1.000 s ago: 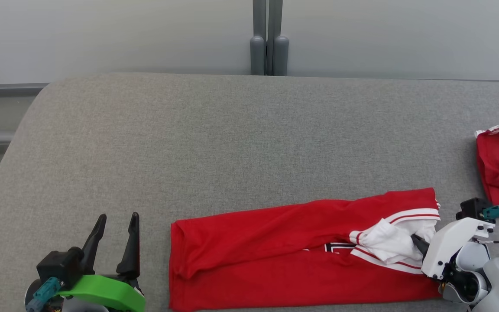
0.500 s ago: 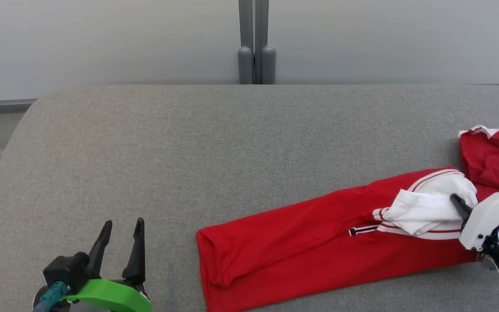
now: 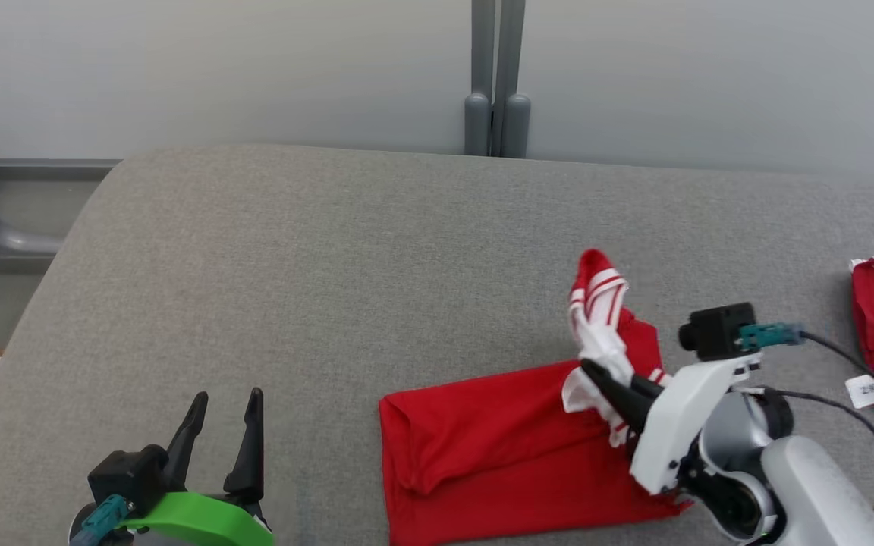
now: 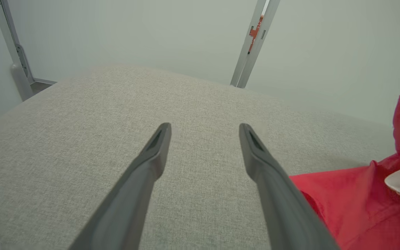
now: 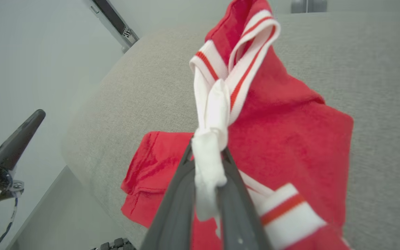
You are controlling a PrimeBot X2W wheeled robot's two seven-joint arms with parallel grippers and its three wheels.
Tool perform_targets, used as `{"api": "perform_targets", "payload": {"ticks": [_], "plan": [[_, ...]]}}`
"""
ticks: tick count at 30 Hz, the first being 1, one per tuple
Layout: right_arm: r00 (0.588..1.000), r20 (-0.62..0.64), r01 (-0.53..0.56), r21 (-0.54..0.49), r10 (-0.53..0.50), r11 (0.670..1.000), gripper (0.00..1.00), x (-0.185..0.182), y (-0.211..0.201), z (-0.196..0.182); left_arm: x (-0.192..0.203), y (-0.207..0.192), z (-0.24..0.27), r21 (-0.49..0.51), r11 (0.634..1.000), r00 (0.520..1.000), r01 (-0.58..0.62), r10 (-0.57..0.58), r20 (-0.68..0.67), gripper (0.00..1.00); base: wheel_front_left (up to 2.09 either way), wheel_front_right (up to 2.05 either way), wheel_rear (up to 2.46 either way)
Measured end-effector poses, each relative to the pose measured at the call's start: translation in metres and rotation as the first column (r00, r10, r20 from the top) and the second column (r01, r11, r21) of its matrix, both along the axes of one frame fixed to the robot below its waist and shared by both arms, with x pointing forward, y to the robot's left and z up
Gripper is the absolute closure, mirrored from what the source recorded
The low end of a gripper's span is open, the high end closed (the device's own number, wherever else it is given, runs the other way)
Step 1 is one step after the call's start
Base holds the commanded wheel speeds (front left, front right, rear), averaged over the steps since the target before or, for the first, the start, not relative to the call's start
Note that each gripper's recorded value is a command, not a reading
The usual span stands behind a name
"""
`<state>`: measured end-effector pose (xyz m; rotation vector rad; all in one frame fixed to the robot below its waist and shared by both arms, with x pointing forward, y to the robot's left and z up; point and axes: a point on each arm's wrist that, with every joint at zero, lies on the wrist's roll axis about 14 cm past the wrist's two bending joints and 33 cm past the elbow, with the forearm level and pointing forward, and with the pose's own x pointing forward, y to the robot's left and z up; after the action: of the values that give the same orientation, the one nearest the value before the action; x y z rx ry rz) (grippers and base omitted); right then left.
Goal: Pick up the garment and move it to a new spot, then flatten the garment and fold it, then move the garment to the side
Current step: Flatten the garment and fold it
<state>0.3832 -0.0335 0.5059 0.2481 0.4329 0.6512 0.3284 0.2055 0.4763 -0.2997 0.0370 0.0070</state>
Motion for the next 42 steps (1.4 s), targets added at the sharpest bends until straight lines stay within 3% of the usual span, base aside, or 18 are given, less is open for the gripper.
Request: {"api": "perform_targets", "payload": {"ticks": [8,22,23,24,25,29,34,38,42], "plan": [[0.972,-0.137,-0.183,0.063,0.190,0.981,1.00,-0.023,0.076,-0.027,-0.014,0.014,-0.004,-0.004,0.998,0.998,-0.055,0.055,-0.012,0.00,0.00,0.00,0.00],[0.915,-0.243,-0.309,0.094,0.323,0.946,1.00,-0.043,0.137,-0.064,-0.033,0.041,-0.010,0.002,0.988,0.988,-0.152,0.152,-0.037,0.00,0.00,0.00,0.00],[0.911,-0.251,-0.312,0.095,0.327,0.945,0.84,-0.046,0.138,-0.066,-0.032,0.040,-0.011,0.003,0.989,0.988,-0.150,0.150,-0.038,0.00,0.00,0.00,0.00],[0.911,-0.255,-0.308,0.105,0.325,0.945,0.28,-0.047,0.140,-0.066,-0.032,0.040,-0.011,0.003,0.989,0.988,-0.147,0.147,-0.039,0.00,0.00,0.00,0.00],[0.911,-0.252,-0.309,0.110,0.327,0.945,0.00,-0.048,0.141,-0.066,-0.031,0.039,-0.011,0.003,0.990,0.989,-0.143,0.143,-0.039,0.00,0.00,0.00,0.00],[0.928,-0.215,-0.277,0.148,0.304,0.949,0.00,-0.043,0.138,-0.055,-0.027,0.034,-0.009,0.004,0.992,0.992,-0.123,0.123,-0.032,0.00,0.00,0.00,0.00],[0.968,-0.087,-0.207,0.270,0.237,0.940,0.00,-0.022,0.122,-0.011,-0.020,0.029,0.001,0.009,0.995,0.995,-0.103,0.103,0.001,0.00,0.00,0.00,0.00],[0.994,0.064,-0.108,0.300,0.093,0.948,0.00,0.011,0.075,0.024,-0.017,0.026,0.008,0.013,0.996,0.995,-0.093,0.092,0.024,0.00,0.00,0.00,0.00],[0.983,0.173,0.012,0.253,-0.058,0.967,0.00,0.037,0.016,0.036,-0.015,0.022,0.014,0.011,0.996,0.995,-0.087,0.087,0.042,0.00,0.00,0.00,0.00]]}}
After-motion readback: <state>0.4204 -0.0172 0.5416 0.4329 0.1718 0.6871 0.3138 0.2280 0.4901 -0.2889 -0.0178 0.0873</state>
